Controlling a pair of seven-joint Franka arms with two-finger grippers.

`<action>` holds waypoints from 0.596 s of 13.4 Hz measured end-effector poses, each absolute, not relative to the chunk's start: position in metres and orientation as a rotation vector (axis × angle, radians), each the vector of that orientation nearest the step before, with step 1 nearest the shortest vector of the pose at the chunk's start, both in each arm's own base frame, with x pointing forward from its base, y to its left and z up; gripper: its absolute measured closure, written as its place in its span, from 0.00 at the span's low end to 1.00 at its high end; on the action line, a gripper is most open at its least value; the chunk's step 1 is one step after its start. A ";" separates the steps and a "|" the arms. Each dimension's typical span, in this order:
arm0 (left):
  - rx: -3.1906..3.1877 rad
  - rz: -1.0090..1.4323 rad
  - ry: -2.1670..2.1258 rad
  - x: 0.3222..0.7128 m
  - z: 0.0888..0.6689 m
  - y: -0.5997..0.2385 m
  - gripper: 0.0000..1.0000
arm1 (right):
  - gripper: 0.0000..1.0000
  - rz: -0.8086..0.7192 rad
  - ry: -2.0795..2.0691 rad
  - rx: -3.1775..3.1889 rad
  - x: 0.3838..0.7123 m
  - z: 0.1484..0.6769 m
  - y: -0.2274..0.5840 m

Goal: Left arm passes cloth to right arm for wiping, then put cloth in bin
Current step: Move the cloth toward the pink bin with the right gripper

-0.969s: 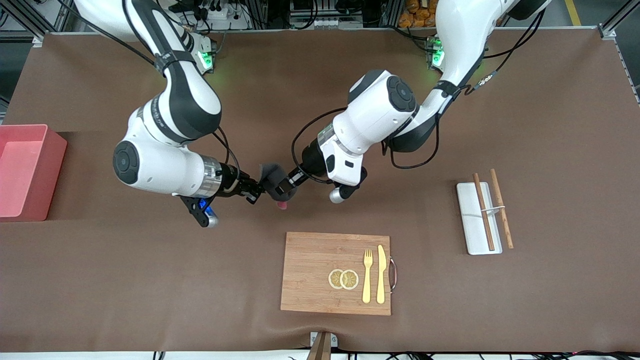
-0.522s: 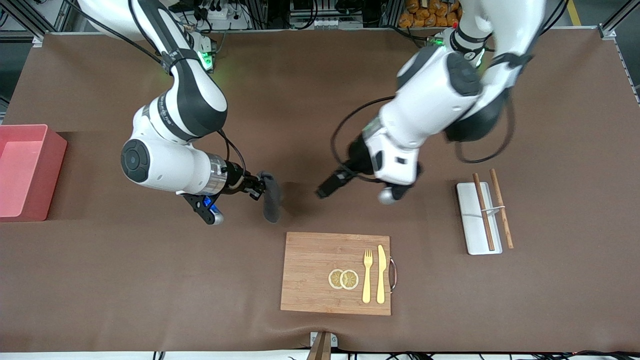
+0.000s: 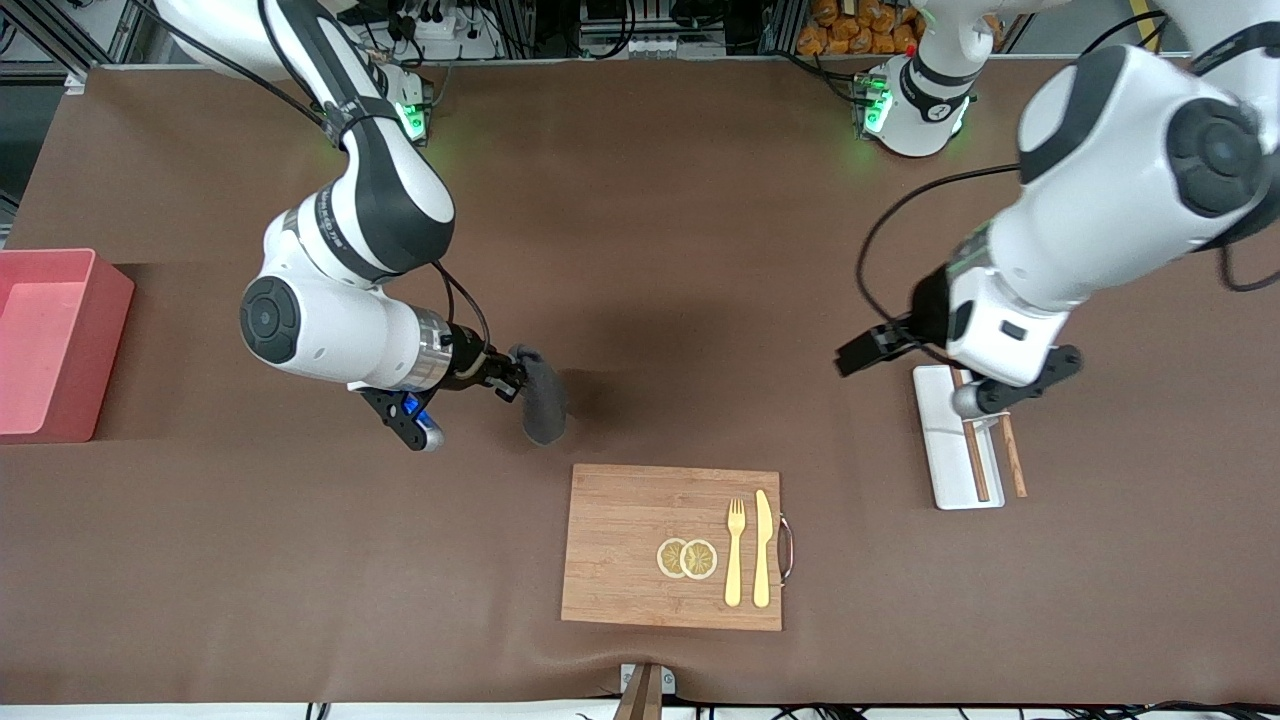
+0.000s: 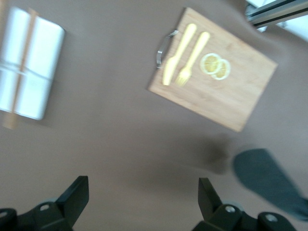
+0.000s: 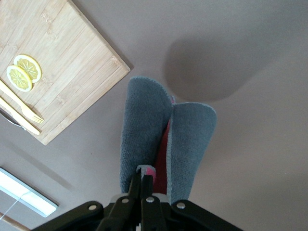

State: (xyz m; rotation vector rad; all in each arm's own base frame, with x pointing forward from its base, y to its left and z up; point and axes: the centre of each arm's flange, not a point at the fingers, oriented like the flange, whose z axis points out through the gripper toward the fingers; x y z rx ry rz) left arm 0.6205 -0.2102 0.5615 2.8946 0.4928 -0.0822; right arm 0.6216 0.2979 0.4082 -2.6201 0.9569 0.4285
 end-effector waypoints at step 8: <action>3.053 -0.096 0.271 0.605 0.594 -0.129 0.00 | 0.98 0.359 0.710 -2.787 0.634 0.410 0.246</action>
